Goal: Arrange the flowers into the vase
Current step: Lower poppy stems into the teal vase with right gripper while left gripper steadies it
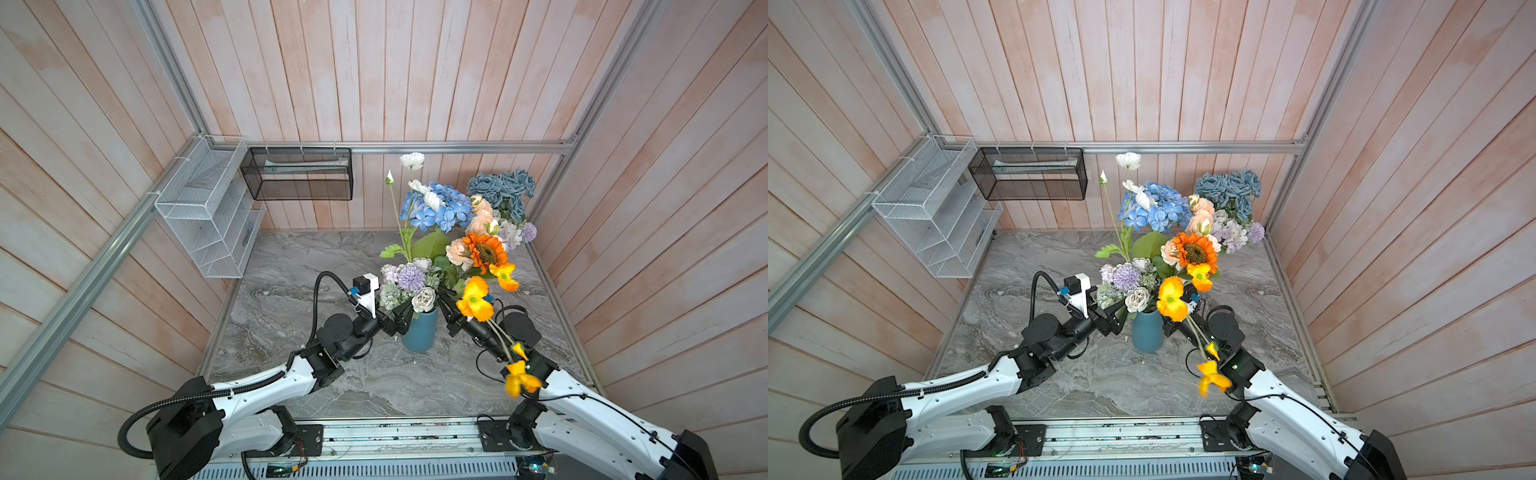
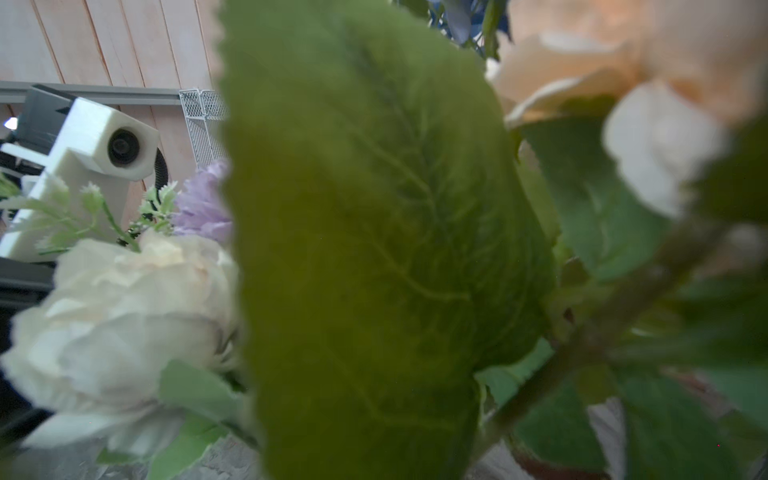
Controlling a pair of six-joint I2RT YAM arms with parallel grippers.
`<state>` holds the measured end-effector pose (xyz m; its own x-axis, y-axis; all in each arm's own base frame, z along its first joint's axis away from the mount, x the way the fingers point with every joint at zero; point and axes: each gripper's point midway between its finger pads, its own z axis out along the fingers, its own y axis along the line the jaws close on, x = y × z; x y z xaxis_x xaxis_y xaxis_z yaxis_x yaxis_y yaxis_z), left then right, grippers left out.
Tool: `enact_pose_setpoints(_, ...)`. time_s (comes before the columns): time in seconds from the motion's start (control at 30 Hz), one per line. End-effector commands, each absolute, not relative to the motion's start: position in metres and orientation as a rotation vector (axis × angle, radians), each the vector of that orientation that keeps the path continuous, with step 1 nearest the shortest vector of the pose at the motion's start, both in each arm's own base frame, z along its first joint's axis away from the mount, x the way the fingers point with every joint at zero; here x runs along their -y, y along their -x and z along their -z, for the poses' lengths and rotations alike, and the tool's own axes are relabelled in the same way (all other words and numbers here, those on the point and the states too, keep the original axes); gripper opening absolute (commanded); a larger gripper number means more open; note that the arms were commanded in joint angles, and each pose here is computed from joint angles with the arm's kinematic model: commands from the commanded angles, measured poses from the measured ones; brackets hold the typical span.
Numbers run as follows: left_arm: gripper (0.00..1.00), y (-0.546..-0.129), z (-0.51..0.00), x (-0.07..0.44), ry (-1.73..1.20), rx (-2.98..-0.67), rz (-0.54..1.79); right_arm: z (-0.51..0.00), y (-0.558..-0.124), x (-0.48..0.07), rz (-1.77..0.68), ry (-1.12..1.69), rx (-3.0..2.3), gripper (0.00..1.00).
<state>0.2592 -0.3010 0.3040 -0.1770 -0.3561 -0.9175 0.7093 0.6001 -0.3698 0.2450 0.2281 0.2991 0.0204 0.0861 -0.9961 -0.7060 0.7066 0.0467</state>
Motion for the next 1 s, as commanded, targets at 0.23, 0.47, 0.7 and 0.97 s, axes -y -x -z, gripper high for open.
enact_pose_setpoints(0.23, 1.00, -0.261, -0.319, 0.295, -0.288, -1.417, 0.975, -0.333, -0.225, -0.207, -0.686, 0.505, -1.406, 0.48)
enact_pose_setpoints(0.47, 1.00, -0.261, -0.319, 0.295, -0.286, -1.420, 0.976, -0.368, -0.209, -0.189, -0.712, 0.434, -1.279, 0.44)
enact_pose_setpoints(0.7, 1.00, -0.261, -0.318, 0.294, -0.282, -1.423, 0.980, -0.350, -0.224, -0.196, -0.679, 0.434, -1.336, 0.14)
enact_pose_setpoints(0.97, 1.00, -0.261, -0.317, 0.293, -0.278, -1.424, 0.978, -0.307, -0.244, -0.212, -0.653, 0.472, -1.495, 0.08)
